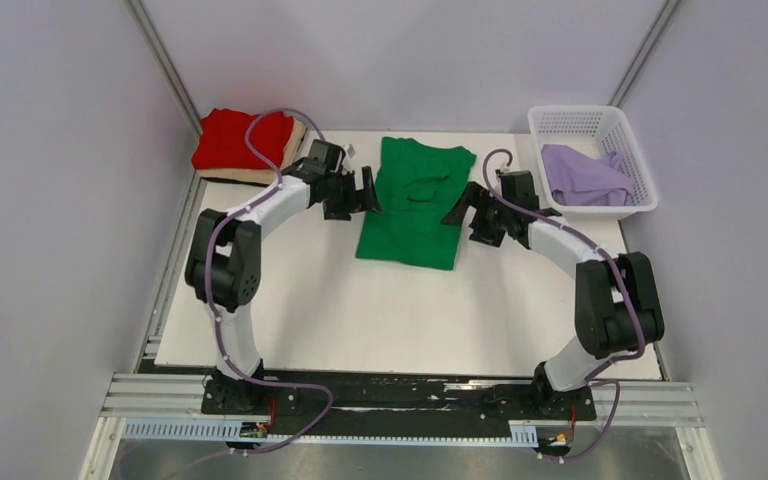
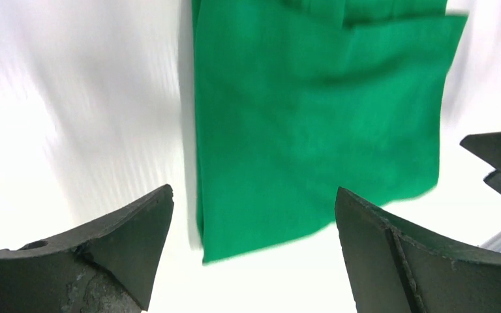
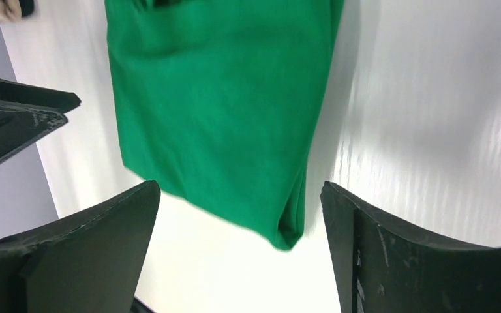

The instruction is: Fold and stack the t-shirts

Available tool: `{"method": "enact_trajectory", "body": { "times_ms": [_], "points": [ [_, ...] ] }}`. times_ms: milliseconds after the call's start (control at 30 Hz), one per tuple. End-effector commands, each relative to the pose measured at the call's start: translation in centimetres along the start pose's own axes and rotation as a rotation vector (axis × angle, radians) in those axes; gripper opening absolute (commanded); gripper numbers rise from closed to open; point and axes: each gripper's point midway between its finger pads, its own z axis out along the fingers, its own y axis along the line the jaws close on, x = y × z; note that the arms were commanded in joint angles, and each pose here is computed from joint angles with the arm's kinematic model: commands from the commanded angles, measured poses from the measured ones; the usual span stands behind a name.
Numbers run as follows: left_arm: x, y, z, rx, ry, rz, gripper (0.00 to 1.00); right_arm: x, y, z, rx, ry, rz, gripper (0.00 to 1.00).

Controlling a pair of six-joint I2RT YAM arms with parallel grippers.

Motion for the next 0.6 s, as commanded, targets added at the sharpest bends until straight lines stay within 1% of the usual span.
{"method": "enact_trajectory", "body": {
  "times_ms": [0,133,200,433,567],
  "points": [
    [2.2,-0.1,-4.1,-0.002,-0.036,0.000,1.00,3.9,0.5,-1.9,-0.026,0.046,0.005,0.91],
    [6.0,1.2,-4.5,-0.024,0.018,-0.024,1.00,6.3,-0.5,-1.8,0.014,0.075,0.071,0.87],
    [7.0,1.5,-4.3,-0.025,0.035,-0.037,1.00,6.8,-0.9,-1.2,0.041,0.074,0.099,0.85],
    [9.0,1.5,-2.8,-0.041,0.082,-0.054,1.00,8.2,-2.4,0.2,0.113,0.072,0.206,0.69],
    [10.1,2.0,-2.0,-0.058,0.111,-0.066,0.98,9.9,-4.2,0.5,0.167,0.096,0.249,0.65]
  ]
}}
